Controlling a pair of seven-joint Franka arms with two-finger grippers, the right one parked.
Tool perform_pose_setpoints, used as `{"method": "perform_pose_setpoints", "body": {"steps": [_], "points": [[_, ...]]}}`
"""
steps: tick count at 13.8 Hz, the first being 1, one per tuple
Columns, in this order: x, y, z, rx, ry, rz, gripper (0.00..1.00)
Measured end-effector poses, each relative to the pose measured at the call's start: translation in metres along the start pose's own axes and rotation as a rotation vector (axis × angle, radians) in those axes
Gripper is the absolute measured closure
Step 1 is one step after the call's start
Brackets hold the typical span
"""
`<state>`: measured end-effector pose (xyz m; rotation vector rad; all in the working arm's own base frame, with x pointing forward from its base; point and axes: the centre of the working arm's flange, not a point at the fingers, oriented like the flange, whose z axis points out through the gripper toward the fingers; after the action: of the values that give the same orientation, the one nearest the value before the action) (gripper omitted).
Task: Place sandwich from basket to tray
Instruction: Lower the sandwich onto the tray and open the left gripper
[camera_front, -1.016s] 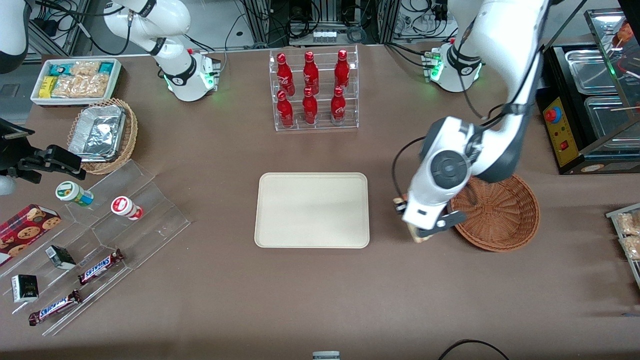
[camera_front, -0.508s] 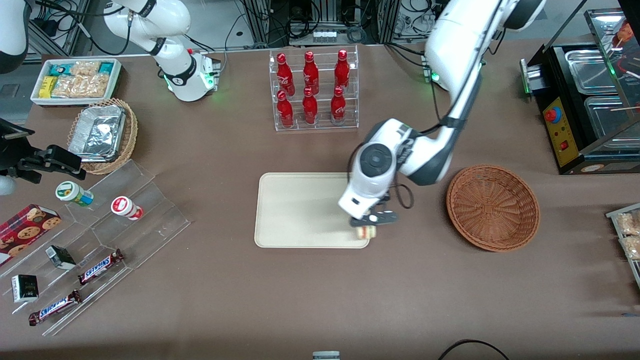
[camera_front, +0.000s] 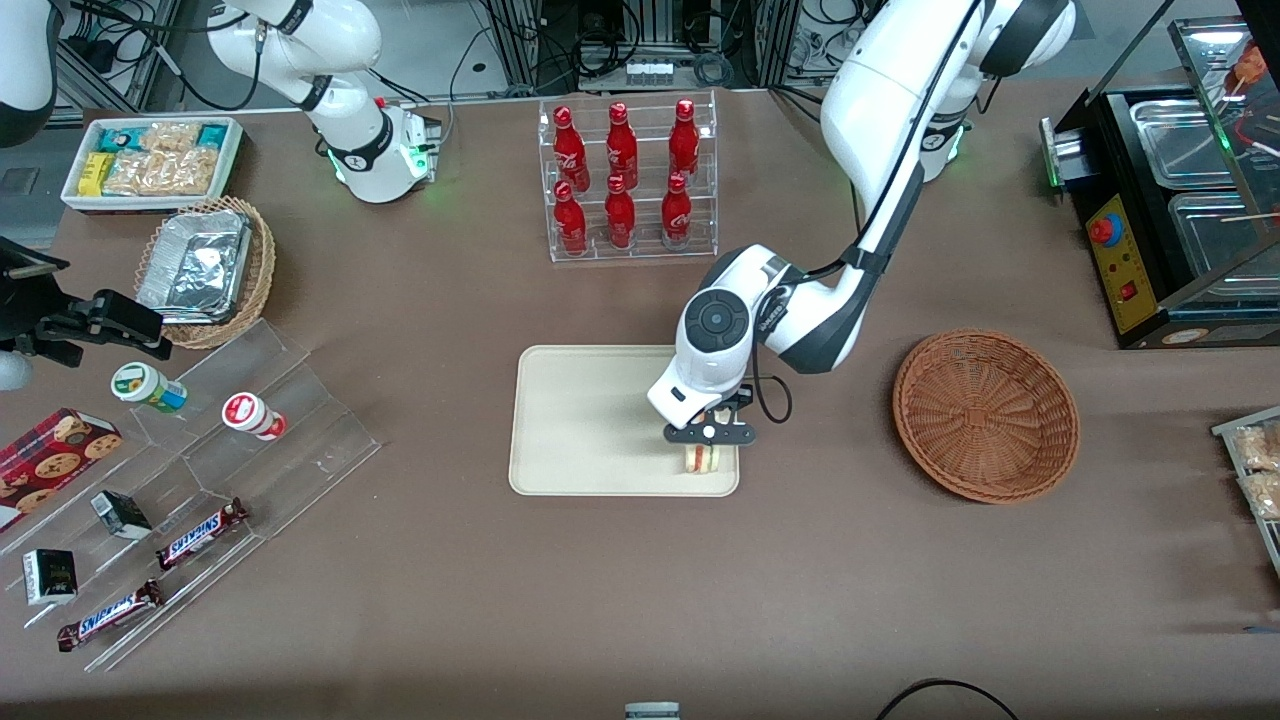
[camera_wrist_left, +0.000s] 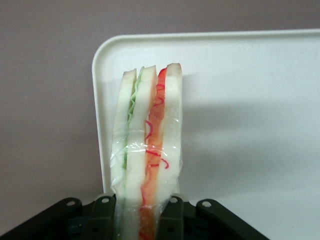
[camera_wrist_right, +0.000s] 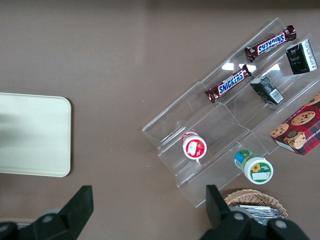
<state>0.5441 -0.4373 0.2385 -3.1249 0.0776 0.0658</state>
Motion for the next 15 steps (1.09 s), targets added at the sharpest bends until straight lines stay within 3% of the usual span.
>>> {"method": "perform_pose_setpoints", "body": {"steps": [8,12,15], "points": [[-0.008,0.011,0.016,0.005,-0.007,0.025,0.73],[-0.008,0.011,0.016,0.005,-0.006,0.026,0.56],[-0.006,0.012,0.013,0.001,0.000,0.020,0.29]]}}
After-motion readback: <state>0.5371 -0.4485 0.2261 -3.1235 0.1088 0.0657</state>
